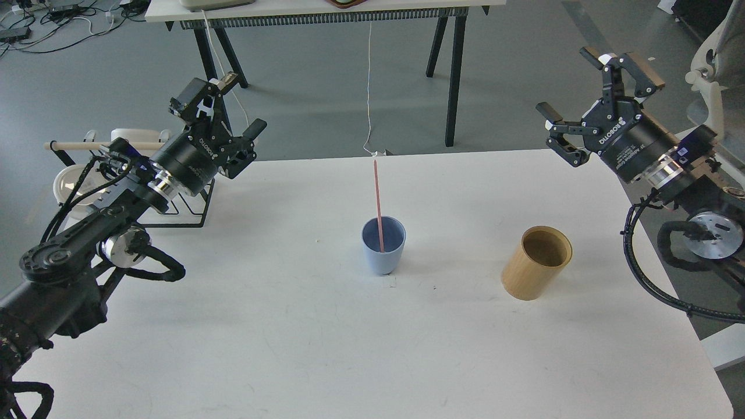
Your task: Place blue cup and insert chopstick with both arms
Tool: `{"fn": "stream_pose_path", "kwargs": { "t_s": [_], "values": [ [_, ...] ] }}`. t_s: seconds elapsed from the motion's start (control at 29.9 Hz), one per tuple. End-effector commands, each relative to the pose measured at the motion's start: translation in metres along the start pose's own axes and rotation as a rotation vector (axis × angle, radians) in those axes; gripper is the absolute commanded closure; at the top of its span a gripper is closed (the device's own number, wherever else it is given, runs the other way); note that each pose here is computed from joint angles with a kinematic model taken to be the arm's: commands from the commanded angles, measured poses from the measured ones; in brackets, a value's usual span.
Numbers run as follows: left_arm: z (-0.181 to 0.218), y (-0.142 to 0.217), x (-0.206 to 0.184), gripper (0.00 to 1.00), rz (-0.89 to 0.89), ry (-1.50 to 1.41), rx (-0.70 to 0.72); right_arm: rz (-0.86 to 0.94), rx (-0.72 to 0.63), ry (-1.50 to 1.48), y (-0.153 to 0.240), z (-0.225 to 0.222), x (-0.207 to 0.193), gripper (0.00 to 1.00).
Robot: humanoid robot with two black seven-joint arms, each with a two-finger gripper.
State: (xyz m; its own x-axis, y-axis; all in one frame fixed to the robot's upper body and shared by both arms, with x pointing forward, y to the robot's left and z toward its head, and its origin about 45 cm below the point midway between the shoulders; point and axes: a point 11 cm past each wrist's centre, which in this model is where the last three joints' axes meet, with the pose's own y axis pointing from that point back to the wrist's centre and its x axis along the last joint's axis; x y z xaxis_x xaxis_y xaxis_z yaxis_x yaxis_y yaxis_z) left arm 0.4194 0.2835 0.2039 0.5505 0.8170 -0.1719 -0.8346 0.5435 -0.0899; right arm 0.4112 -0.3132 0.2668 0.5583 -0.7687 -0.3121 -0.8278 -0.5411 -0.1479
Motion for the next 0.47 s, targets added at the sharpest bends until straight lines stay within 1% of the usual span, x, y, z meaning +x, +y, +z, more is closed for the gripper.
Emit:
{"fn": "stream_pose_path", "kwargs": {
  "t_s": [0.0, 0.2, 0.43],
  "values": [
    [-0.0023, 0.0018, 0.0002, 0.01, 0.003, 0.004, 0.003, -0.017, 0.006, -0.030, -0.0073, 0.0082, -0.0086, 0.02],
    [-0.0005, 0.0039, 0.0035, 0.01, 0.008, -0.004, 0.005, -0.026, 0.013, -0.041, -0.0109, 0.0101, -0.0127, 0.02],
    [0.0043, 0.0044, 0.0068, 0.01, 0.017, -0.006, -0.008, -0.020, -0.001, -0.048, -0.0067, 0.0166, -0.0120, 0.02]
  ]
}}
